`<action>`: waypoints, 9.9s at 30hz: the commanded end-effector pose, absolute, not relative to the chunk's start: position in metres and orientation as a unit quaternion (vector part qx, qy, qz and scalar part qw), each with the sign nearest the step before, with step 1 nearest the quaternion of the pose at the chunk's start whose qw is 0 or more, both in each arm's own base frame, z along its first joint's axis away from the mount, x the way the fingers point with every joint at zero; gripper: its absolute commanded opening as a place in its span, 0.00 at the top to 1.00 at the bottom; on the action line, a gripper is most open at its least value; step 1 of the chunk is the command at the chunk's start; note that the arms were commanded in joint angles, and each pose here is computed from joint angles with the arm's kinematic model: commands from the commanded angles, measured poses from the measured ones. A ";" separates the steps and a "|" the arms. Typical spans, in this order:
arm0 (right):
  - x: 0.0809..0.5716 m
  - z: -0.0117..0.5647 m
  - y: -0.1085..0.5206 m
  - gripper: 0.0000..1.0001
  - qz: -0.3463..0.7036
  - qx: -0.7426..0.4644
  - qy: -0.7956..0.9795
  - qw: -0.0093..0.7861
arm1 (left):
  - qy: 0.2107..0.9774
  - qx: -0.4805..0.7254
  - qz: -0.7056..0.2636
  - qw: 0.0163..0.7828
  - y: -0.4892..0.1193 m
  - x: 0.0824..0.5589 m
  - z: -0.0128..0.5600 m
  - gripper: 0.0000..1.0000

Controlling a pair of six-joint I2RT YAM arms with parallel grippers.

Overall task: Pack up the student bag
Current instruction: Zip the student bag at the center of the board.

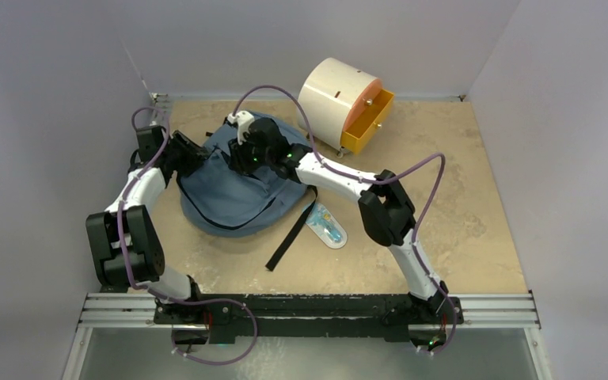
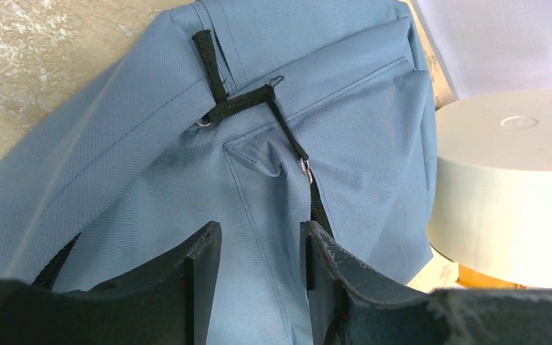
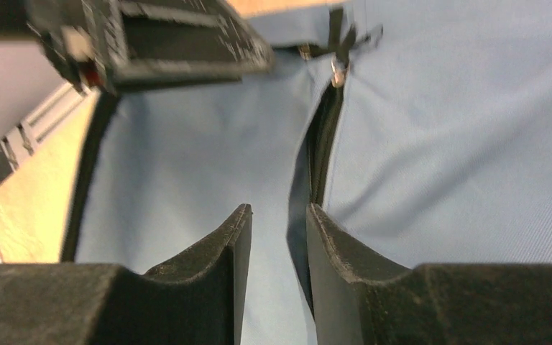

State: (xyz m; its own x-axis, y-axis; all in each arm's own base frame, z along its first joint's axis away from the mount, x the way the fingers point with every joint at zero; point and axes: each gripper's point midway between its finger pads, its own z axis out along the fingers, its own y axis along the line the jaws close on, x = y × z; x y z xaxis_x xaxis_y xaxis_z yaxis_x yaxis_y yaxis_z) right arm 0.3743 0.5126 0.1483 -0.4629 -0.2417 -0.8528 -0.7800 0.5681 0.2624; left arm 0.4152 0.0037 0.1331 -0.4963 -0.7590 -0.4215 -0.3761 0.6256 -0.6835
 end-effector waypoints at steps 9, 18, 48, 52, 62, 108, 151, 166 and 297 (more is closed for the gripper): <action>0.424 0.214 0.554 0.53 0.368 -0.265 0.747 0.486 | 0.814 -0.341 -0.276 0.380 0.003 0.411 0.148 0.58; 0.453 0.209 0.551 0.57 0.368 -0.250 0.738 0.507 | 0.811 -0.357 -0.285 0.365 0.004 0.410 0.140 0.58; 0.433 0.149 0.533 0.80 0.347 -0.279 0.769 0.459 | 0.775 -0.351 -0.367 0.377 0.007 0.495 0.146 0.55; 0.433 0.150 0.533 0.80 0.349 -0.278 0.768 0.459 | 0.781 -0.341 -0.368 0.371 -0.002 0.500 0.139 0.55; 0.432 0.152 0.531 0.80 0.348 -0.277 0.769 0.459 | 0.792 -0.328 -0.367 0.361 -0.011 0.518 0.123 0.55; 0.430 0.199 0.526 0.62 0.372 -0.254 0.740 0.500 | 0.793 -0.154 -0.335 0.485 -0.048 0.505 0.204 1.00; 0.474 0.205 0.553 0.56 0.523 -0.131 0.682 0.494 | 0.785 -0.132 -0.348 0.494 -0.055 0.497 0.228 1.00; 0.482 0.221 0.555 0.58 0.540 -0.120 0.655 0.515 | 0.785 -0.128 -0.360 0.488 -0.060 0.495 0.228 1.00; 0.337 0.149 0.407 1.00 0.394 -0.256 0.769 0.433 | 0.788 -0.421 -0.325 0.311 0.030 0.509 0.100 1.00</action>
